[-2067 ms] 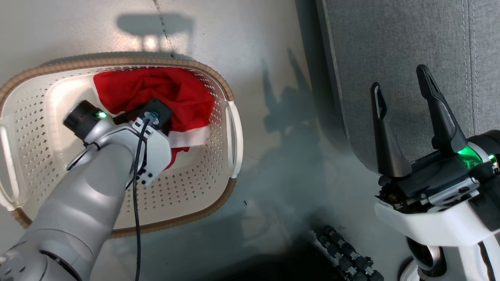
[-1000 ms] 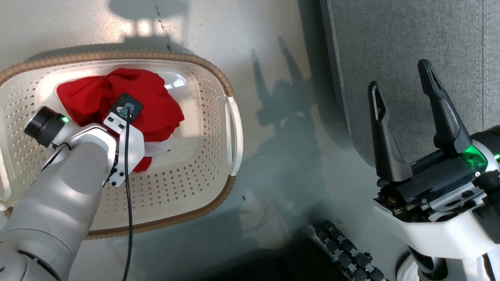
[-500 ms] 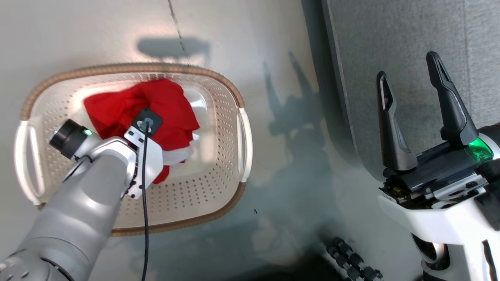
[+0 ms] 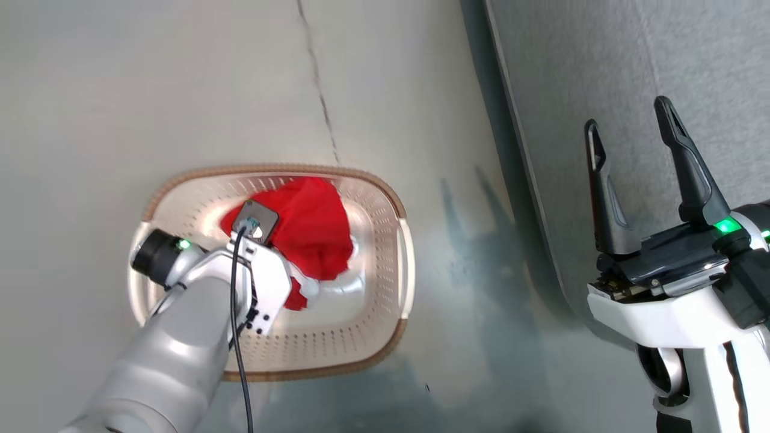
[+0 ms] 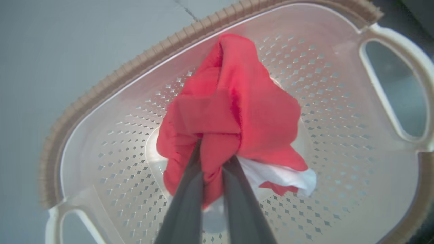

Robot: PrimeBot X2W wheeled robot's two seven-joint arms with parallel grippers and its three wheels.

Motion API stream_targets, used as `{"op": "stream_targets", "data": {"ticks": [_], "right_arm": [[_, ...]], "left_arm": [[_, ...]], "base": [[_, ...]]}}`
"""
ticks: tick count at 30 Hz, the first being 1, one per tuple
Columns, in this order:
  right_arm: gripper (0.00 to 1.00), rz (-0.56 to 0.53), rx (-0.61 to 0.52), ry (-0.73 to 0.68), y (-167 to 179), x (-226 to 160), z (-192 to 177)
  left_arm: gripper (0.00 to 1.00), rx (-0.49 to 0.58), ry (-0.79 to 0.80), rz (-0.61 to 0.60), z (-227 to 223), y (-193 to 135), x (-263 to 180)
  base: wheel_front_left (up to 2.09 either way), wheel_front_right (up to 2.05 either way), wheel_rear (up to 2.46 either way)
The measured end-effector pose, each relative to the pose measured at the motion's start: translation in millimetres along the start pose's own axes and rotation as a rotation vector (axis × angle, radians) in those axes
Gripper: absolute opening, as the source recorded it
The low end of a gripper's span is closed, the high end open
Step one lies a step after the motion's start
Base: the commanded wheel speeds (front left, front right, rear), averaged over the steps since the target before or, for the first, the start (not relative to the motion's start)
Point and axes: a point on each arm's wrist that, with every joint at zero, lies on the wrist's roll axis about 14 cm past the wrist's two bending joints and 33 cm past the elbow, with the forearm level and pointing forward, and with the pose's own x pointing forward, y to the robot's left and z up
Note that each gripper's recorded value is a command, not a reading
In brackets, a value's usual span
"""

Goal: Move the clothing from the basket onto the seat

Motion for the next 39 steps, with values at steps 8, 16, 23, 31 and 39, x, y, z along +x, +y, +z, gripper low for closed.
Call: {"op": "stream_targets", "data": {"ticks": [8, 16, 23, 31, 39], "right_arm": [[1.00, 0.006, 0.003, -0.067, 5.8, -12.1, 36.5], [1.00, 0.015, 0.022, -0.135, 13.9, -33.1, 72.1], [1.00, 0.028, 0.042, -0.183, 22.1, -53.4, 95.9], [1.00, 0.047, 0.056, -0.239, 31.2, -74.7, 119.5], [1.00, 0.062, 0.065, -0.274, 37.8, -90.2, 133.0]], "left_arm": [[0.00, -0.079, -0.226, 0.069, 41.4, 2.7, -52.7], [0.00, -0.132, -0.438, 0.097, 84.2, -5.7, -109.1], [0.00, -0.159, -0.734, 0.127, 148.2, -8.6, -179.0], [0.00, -0.201, -1.049, 0.185, 184.8, -10.2, -269.0], [0.00, -0.159, -1.241, 0.194, 198.4, -27.4, -329.1]], "base": [[0.00, 0.00, 0.00], [0.00, 0.00, 0.00], [0.00, 0.00, 0.00], [0.00, 0.00, 0.00], [0.00, 0.00, 0.00]]}}
